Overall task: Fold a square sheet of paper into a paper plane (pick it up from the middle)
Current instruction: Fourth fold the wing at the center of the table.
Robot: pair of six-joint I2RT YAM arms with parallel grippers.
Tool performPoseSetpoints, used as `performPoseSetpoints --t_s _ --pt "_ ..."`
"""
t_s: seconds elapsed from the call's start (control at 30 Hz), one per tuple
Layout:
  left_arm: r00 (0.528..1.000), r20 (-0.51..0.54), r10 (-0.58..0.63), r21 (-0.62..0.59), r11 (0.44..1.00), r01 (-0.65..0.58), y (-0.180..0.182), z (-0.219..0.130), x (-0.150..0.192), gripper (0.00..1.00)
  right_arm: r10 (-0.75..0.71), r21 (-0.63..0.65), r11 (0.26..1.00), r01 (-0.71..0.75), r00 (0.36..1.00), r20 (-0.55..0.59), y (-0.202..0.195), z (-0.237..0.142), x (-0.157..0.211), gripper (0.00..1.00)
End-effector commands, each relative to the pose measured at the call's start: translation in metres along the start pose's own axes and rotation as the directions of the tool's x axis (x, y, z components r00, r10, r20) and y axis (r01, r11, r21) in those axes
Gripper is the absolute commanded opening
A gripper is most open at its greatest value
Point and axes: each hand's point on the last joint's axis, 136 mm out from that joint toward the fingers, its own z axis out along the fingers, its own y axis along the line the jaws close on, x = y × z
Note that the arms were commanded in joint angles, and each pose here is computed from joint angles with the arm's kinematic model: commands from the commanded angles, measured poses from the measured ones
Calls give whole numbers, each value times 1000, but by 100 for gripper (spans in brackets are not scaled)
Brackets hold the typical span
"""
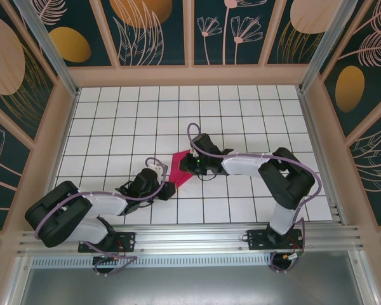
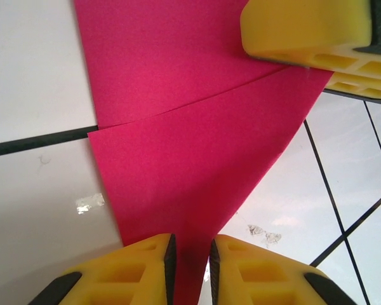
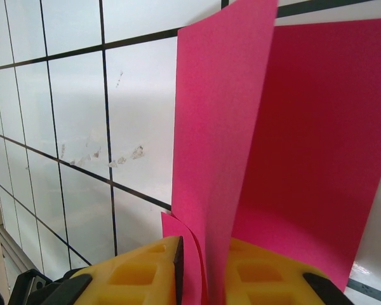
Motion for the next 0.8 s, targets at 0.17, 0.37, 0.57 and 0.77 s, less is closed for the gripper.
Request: performPoseSetpoints --t_s 0.17,0.37,0.57,0.77 --pt "999 15 41 -9 999 -41 -2 -3 -8 26 7 -38 999 -7 1000 -5 16 3 -5 10" --pt "996 38 78 -33 997 -77 -1 -8 -15 34 22 -40 999 -23 1000 -6 17 3 -5 5" --pt "993 10 117 -81 990 -116 4 -6 -12 39 38 -46 998 -38 999 -14 20 5 -6 4" --pt "988 -4 154 -142 978 -153 7 -4 -9 40 49 -44 998 -50 999 -15 20 6 -7 5"
